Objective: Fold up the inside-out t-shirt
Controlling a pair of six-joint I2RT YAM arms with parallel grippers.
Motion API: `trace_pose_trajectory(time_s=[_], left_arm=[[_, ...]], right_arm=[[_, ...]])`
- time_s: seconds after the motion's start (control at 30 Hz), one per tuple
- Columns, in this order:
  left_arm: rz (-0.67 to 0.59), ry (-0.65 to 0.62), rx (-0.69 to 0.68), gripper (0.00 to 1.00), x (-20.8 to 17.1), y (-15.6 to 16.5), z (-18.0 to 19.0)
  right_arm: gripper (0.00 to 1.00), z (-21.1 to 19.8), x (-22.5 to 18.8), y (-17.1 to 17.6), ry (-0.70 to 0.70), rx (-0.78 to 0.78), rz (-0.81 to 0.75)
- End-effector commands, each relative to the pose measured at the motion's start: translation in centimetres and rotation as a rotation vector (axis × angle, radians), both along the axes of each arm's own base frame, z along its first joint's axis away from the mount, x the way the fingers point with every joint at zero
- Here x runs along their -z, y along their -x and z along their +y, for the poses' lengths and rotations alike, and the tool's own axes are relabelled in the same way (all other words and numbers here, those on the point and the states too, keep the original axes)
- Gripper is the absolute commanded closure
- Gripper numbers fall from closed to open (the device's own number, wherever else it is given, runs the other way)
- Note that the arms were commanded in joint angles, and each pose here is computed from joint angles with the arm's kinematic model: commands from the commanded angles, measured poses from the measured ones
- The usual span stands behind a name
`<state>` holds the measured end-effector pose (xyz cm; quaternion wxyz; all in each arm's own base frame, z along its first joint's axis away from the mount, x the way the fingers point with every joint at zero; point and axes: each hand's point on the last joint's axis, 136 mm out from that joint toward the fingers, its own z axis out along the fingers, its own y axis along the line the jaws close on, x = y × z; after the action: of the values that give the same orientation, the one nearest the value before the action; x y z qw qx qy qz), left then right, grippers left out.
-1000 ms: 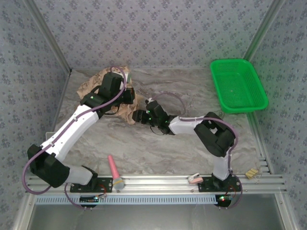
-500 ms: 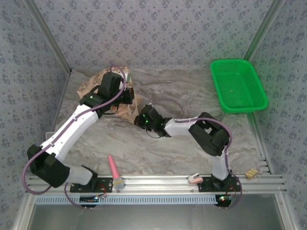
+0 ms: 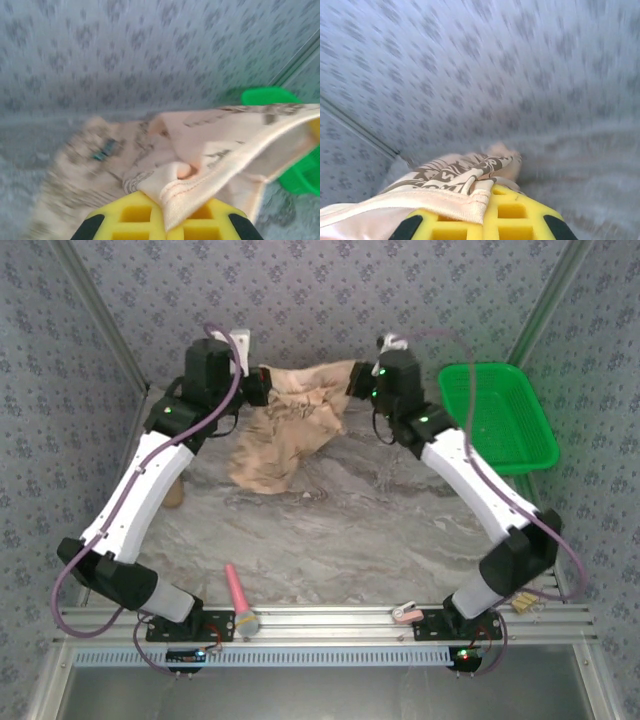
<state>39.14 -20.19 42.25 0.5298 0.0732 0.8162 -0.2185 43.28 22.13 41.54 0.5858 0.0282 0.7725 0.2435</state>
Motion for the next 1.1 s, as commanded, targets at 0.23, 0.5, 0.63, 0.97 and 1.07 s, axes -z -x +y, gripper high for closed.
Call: trace_pose_trajectory(time_s=[0.23,0.5,0.63,0.97,1.07], left_arm=[[-0.378,0.042,0.234,1.00,-12.2,11.3,-1.9],[-0.393,0.010,0.192,1.00,-10.5,9.7,-3.1],[-0.379,-0.099,0.112,1.00,-9.8,5.4,-3.8],[-0.336,-0.099,-0.005,1.00,-11.2,-5.3,-3.1],[-0.380,-0.075,-0.010,1.00,-13.0,-6.6,-3.0]], right_arm=[[1.00,-2.7,-13.3,14.0,0.265,-0.054,-0.263],[1.00,-5.0,-12.6,12.6,0.261,0.027,-0.214],[1.00,-6.8,-11.5,7.7,0.204,0.056,-0.141],[1.00,-10.2,-13.7,-2.7,0.127,0.077,-0.156],[1.00,-11.1,-15.5,-3.8,0.094,0.086,-0.201]])
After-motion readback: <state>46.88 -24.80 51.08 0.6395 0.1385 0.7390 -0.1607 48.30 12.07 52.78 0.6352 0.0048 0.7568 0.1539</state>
